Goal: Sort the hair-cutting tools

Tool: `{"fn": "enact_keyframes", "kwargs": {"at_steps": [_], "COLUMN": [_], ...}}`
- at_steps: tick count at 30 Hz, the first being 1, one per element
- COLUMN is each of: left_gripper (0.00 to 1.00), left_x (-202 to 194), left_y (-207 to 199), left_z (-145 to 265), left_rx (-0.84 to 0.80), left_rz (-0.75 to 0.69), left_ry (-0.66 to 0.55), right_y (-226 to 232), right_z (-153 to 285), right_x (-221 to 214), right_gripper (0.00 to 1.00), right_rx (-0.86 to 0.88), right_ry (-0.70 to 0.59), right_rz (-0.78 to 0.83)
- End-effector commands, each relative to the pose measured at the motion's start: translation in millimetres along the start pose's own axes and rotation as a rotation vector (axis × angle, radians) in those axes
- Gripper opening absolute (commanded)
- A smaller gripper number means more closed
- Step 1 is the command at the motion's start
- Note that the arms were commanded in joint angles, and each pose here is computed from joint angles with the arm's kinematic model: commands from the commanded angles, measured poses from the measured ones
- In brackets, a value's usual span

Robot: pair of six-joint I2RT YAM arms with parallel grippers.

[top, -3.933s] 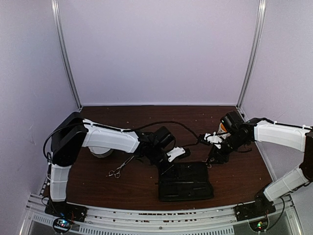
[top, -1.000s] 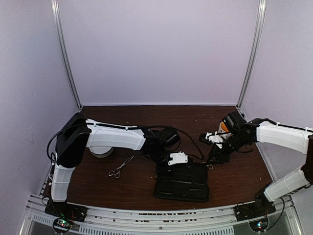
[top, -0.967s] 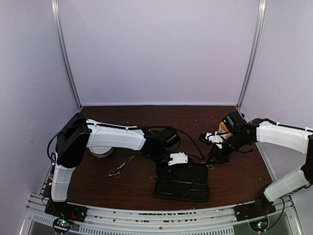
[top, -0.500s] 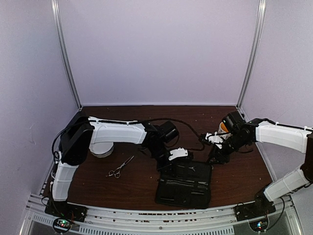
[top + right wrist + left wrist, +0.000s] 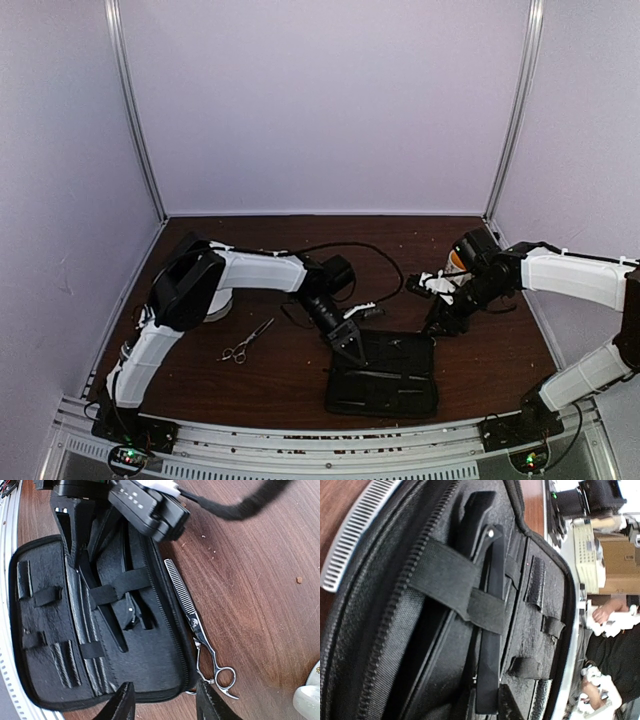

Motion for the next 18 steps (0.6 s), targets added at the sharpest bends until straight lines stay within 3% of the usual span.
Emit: {"fn": "enact_keyframes", "kwargs": {"at_steps": [1, 4, 8, 18], "left_gripper": [0.01, 0.05, 0.22, 0.39], "left_x": [14.4, 15.9, 14.6, 20.4], "left_y": [-3.6, 1.5, 0.3, -34.4], "left_z": [9.2, 15.7, 22.1, 53.9], "left_rx": [0.008, 0.095, 0.167, 0.272], "left_rz": [0.075, 0.098, 0.100, 0.042], "left_ry": [-0.033, -0.036, -0.033, -0.089], "right_y": [1.0, 1.0, 0.6, 0.4], "right_z": [1.0, 0.6, -0.8, -0.8], "right_x": [-1.3, -1.3, -1.4, -1.0], "right_gripper": [0.43, 0.43, 0.43, 0.43], "right_rx": [0.013, 0.016, 0.021, 0.020], "right_ry": [-0.003, -0.003, 0.000, 0.000], "right_rz": [-0.007, -0.008, -0.011, -0.012]}}
Point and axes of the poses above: each gripper's point midway between its finger pads, its own z axis back along the fingers, its own y axis along the line the jaws close on, x = y × z, the point moved 7 cm from there along z, back along the fingers, and after that the axes turned 6 degrees about z, right-handed, at the moved point
